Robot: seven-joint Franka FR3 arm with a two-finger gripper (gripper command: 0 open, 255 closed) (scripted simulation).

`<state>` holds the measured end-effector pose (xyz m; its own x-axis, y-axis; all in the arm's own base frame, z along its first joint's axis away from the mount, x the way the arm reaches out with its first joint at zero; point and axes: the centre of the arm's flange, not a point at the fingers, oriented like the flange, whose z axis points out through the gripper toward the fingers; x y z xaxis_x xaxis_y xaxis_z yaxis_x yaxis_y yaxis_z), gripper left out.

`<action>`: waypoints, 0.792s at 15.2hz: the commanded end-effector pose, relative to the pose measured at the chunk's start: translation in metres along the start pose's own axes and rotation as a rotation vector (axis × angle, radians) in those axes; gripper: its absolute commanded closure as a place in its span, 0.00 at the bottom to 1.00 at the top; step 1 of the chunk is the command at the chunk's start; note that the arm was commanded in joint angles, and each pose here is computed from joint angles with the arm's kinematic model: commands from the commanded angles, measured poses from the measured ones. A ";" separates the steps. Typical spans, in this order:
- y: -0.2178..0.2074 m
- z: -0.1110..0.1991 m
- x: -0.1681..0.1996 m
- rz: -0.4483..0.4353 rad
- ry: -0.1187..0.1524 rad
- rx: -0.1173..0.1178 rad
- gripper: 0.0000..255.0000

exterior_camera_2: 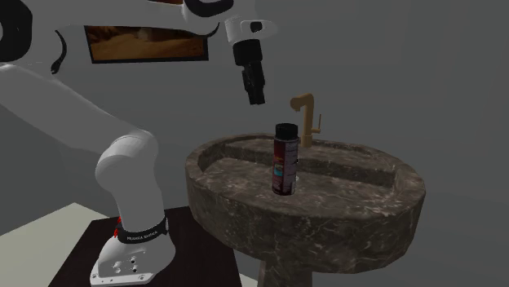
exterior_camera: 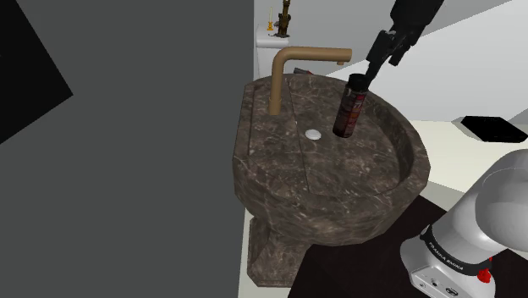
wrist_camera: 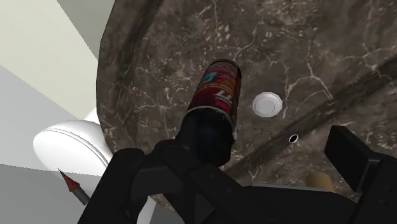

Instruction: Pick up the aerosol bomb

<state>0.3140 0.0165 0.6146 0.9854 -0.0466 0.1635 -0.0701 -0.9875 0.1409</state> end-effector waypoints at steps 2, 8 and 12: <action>0.011 0.006 0.013 0.009 -0.027 0.021 0.00; 0.068 0.046 0.072 0.053 -0.166 0.126 0.00; 0.065 0.067 0.069 0.053 -0.166 0.126 0.00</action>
<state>0.3879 -0.0602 0.5751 0.9936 -0.1125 0.0034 -0.1125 -0.9936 0.0120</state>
